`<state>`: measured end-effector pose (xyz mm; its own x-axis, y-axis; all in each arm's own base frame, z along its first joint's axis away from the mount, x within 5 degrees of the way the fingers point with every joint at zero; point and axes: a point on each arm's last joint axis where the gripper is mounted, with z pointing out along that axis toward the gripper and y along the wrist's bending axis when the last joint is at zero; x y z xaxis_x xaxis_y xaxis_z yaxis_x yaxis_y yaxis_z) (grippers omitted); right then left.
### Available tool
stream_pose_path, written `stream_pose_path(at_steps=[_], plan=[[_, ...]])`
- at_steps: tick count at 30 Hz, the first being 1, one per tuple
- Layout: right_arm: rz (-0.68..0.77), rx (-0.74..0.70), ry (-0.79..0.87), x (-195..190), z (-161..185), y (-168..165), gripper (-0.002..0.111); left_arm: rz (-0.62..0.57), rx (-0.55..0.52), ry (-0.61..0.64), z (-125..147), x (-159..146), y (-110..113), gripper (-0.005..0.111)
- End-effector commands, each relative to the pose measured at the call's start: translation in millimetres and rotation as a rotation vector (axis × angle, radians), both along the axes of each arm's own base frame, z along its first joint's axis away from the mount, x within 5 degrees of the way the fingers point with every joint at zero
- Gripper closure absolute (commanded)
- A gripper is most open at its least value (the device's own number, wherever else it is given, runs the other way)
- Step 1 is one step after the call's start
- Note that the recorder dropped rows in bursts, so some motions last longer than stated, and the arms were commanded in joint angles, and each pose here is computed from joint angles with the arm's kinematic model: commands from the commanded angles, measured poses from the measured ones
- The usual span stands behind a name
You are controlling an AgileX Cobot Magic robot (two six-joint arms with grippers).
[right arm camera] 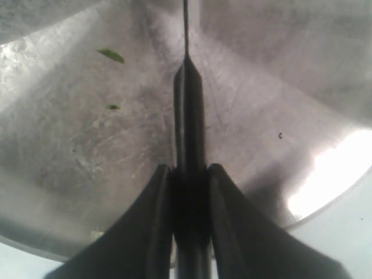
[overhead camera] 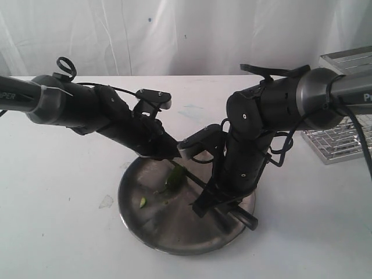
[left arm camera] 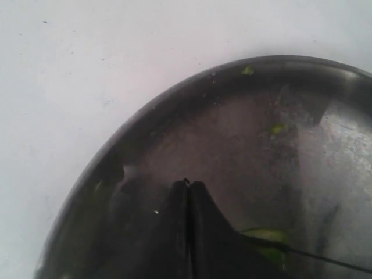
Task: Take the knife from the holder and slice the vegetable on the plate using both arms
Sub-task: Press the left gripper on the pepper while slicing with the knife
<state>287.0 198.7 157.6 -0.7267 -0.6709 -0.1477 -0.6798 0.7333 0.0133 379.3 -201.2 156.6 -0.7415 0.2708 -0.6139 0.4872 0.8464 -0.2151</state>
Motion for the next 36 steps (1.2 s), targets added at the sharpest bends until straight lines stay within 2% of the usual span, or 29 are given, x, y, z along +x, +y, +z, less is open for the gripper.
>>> stream_pose_path(at_steps=[1, 12, 18, 24, 28, 31, 36], plan=[[-0.003, 0.009, -0.010, 1.4, 2.5, 1.3, 0.108, -0.052, 0.016, 0.010, -9.7, -7.0, -11.0, 0.107], [-0.003, 0.007, -0.008, 1.7, 0.8, 1.5, 0.108, -0.084, 0.051, 0.067, -35.7, -8.3, -12.3, 0.107], [-0.001, -0.038, 0.056, 1.2, -19.9, 1.1, 0.108, -0.111, 0.071, 0.090, -42.6, -10.2, -12.1, 0.107], [0.035, -0.122, 0.074, 2.0, -9.6, -4.6, 0.108, -0.115, 0.071, 0.097, -42.8, -10.9, -12.3, 0.107], [0.011, -0.175, 0.050, 3.9, 0.3, -9.7, 0.108, -0.119, 0.070, 0.103, -43.0, -11.5, -12.5, 0.107], [0.011, -0.163, 0.033, 4.8, 2.7, -9.2, 0.108, -0.115, 0.061, 0.080, -33.3, -10.8, -11.7, 0.107], [0.012, -0.161, 0.030, 5.4, 1.3, -8.7, 0.108, -0.119, 0.033, -0.013, 6.0, -10.6, -7.5, 0.107]])
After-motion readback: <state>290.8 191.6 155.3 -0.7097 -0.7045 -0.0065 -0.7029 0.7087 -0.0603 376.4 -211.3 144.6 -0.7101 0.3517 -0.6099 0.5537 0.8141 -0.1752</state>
